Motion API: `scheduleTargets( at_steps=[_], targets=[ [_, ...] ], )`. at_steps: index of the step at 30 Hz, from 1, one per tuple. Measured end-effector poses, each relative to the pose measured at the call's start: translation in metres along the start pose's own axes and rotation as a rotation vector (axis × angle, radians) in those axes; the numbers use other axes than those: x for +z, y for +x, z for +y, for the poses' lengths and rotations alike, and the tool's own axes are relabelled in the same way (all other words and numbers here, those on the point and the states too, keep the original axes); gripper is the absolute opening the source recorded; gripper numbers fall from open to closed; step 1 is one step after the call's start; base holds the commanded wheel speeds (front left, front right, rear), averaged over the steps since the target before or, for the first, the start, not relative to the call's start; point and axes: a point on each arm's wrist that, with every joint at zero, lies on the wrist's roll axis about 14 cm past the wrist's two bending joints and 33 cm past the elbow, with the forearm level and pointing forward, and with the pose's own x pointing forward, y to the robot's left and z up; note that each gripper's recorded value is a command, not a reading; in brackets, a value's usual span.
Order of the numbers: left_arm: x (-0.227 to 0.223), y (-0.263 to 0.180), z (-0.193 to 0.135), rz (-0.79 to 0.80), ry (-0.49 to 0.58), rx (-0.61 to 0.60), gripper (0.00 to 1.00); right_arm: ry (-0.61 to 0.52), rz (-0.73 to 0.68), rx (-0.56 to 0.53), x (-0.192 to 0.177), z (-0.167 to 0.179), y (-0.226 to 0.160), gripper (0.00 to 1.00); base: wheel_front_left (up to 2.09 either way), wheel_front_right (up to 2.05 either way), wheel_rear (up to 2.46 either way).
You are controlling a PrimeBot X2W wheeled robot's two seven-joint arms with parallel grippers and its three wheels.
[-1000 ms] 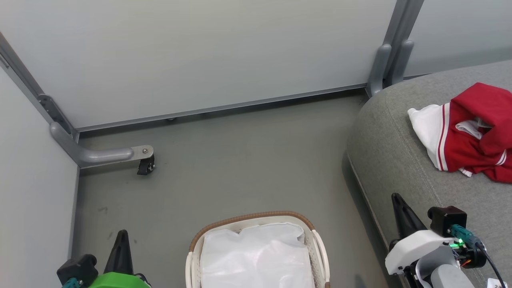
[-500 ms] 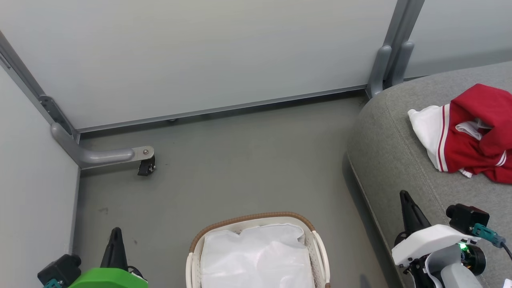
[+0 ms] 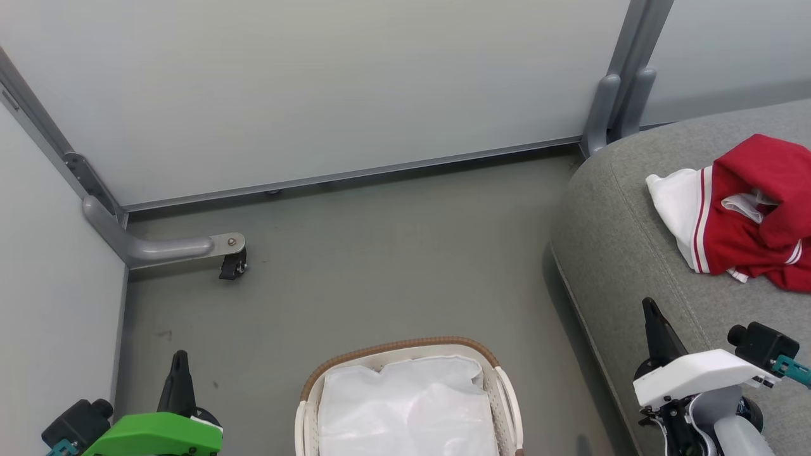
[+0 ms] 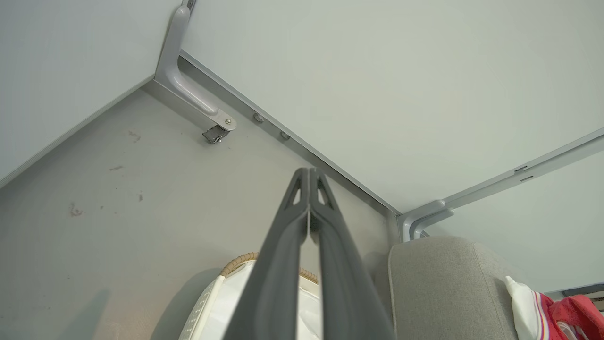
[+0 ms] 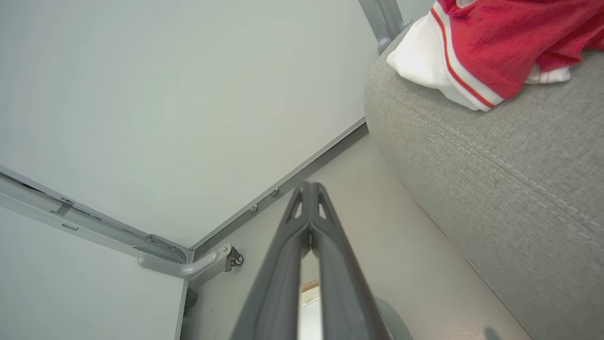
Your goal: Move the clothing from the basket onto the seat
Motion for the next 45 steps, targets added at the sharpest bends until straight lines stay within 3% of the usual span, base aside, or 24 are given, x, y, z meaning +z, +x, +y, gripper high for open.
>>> scheduleTargets(
  at_steps=[45],
  targets=[
    [0.029, 0.010, -0.024, -0.033, -0.471, -0.075, 0.00, 0.533, -0.016, 0.025, 0.018, 0.006, -0.001, 0.00, 0.00, 0.00, 0.00]
  ],
)
